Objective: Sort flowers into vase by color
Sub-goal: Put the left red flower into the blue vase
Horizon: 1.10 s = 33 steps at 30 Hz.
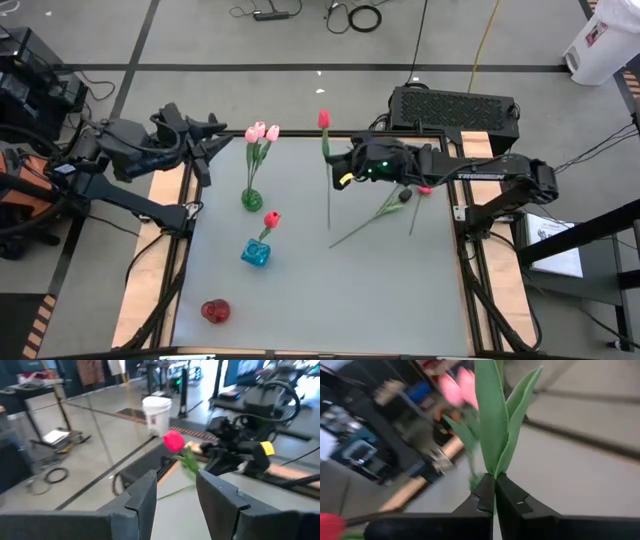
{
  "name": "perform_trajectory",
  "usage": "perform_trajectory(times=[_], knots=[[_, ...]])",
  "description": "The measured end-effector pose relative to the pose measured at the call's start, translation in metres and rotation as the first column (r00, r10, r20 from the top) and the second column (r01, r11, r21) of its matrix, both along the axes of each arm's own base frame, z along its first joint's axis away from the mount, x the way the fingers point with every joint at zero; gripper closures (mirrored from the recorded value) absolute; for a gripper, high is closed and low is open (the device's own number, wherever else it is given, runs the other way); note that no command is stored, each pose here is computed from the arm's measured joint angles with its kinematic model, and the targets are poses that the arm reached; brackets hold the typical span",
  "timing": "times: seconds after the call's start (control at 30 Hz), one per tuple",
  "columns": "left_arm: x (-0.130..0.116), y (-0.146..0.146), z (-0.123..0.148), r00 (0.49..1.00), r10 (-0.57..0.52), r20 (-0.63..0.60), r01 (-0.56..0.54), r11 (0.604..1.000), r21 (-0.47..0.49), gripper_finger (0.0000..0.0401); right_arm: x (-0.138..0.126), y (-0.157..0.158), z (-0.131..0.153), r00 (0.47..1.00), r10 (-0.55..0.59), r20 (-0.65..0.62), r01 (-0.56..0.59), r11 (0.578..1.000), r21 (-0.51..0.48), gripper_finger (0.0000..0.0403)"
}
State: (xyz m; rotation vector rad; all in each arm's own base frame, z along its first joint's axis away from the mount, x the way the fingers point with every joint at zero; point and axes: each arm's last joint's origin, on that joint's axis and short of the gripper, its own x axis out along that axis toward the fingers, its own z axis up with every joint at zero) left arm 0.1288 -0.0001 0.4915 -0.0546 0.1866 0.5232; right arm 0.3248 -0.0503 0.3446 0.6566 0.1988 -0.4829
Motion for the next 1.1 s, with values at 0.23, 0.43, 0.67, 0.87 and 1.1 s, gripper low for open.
perform_trajectory(times=[0.23,0.43,0.67,0.87,1.1], knots=[[0.013,-0.005,0.012,0.98,-0.138,0.145,0.145,0.989,-0.034,0.0255,0.005,0.002,0.025,0.978,0.138,0.154,-0.114,0.981,-0.158,0.0402],[0.039,-0.013,0.018,0.935,-0.272,0.225,0.287,0.957,-0.035,0.0255,0.005,0.004,0.05,0.959,0.215,0.185,-0.162,0.951,-0.264,0.0402],[0.075,-0.017,0.008,0.933,-0.3,0.198,0.314,0.948,-0.044,0.0255,0.001,0.009,0.086,0.918,0.314,0.241,-0.21,0.903,-0.375,0.0402],[0.096,-0.014,0.003,0.922,-0.314,0.225,0.342,0.935,-0.096,0.0255,-0.002,0.02,0.103,0.885,0.386,0.26,-0.249,0.865,-0.436,0.0402],[0.12,-0.011,0.004,0.872,-0.37,0.32,0.422,0.9,-0.109,0.0255,-0.001,0.035,0.104,0.867,0.43,0.253,-0.288,0.846,-0.449,0.0403]])
